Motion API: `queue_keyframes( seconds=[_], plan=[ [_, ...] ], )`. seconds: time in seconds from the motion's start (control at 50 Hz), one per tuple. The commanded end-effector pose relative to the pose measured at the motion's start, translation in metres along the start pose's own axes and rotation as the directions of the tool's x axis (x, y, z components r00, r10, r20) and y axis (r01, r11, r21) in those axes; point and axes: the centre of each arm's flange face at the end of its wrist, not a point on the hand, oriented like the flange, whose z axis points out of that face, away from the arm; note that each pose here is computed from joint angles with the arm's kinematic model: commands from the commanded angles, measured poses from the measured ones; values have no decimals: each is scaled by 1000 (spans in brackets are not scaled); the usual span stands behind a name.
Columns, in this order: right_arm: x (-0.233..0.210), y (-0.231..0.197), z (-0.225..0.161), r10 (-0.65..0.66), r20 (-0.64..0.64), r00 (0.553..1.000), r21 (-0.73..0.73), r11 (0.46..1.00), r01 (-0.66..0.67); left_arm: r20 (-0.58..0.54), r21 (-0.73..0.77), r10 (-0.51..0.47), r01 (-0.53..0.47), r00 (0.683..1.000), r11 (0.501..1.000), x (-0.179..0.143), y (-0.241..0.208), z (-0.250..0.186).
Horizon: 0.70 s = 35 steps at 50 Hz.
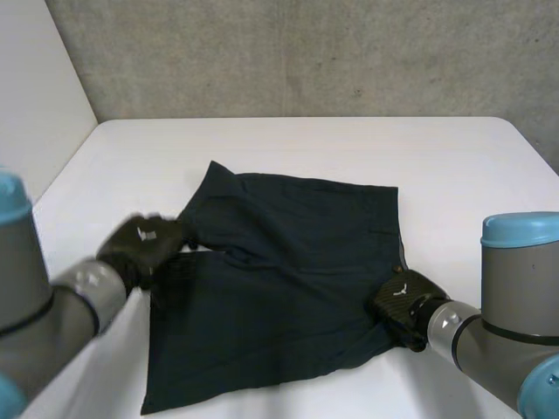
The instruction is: Fold the shorts.
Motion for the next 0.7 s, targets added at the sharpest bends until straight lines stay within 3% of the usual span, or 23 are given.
queue_keyframes(
  seconds=[0.02, 0.2, 0.3, 0.7],
  plan=[
    [5, -2, 1, 57, -16, 998, 8, 998, -57, -63, -154, -47, 37, 997, 987, 22, 42, -25],
    [14, -1, 3, 92, -44, 995, 14, 996, -92, -84, -232, -57, 36, 995, 972, 31, 67, -34],
    [23, -4, 4, 193, -64, 979, 33, 981, -191, -98, -258, -56, 29, 994, 966, 36, 75, -32],
    [29, -5, 6, 253, -85, 964, 62, 967, -248, -116, -190, -21, -1, 993, 982, 49, 60, -45]
  ],
)
